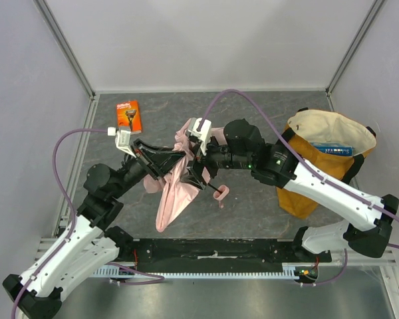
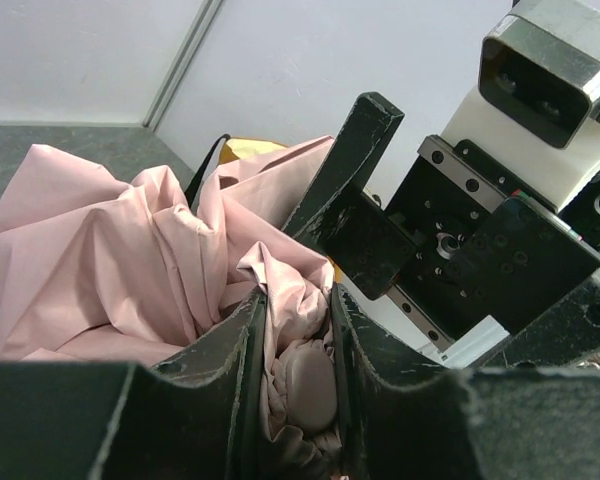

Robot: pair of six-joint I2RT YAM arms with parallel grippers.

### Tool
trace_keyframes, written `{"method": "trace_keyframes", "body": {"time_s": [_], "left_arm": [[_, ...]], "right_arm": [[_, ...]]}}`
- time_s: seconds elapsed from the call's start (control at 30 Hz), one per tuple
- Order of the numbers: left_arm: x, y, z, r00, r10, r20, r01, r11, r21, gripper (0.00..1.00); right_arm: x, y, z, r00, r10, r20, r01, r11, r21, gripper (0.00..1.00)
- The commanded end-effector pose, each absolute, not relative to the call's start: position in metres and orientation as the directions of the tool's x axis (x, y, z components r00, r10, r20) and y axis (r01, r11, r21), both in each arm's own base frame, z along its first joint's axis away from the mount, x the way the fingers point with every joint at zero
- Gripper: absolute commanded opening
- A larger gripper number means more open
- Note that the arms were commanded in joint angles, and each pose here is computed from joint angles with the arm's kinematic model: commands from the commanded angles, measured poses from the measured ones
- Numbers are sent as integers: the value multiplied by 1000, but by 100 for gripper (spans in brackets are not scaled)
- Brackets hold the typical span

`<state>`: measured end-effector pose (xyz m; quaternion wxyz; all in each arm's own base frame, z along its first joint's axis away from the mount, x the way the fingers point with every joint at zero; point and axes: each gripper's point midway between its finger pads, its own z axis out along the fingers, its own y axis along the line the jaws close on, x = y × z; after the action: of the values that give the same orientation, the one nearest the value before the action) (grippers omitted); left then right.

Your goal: Put away the umbrella

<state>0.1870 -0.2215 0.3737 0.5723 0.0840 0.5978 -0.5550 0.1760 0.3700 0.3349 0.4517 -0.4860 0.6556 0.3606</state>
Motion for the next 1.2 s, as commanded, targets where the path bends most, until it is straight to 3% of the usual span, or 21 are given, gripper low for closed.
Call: {"method": "trace_keyframes", "body": {"time_s": [0.0, 0.2, 0.37, 0.87, 1.07, 1.17], "left_arm": [[161, -221, 436, -286, -612, -737, 838, 213, -502, 2], [160, -224, 438, -352, -631, -691, 834, 123, -538, 2], [161, -225, 434, -422, -650, -632, 812, 39, -582, 2], [161, -229, 424, -520, -644, -562, 754, -37, -655, 2], [163, -229, 418, -555, -647, -523, 723, -63, -688, 2], [166, -227, 416, -555, -660, -506, 711, -61, -700, 2]], "right_arm": [[170, 387, 333, -119, -267, -956, -972, 229, 57, 98], [167, 391, 324, -136, -234, -963, -972, 221, 84, 98], [177, 393, 319, -171, -195, -966, -950, 291, 110, 98], [218, 401, 280, -13, -334, -943, -856, 492, -162, 98], [229, 407, 288, 4, -240, -971, -813, 565, -144, 98], [218, 417, 292, 7, -167, -986, -844, 528, -95, 95]]}}
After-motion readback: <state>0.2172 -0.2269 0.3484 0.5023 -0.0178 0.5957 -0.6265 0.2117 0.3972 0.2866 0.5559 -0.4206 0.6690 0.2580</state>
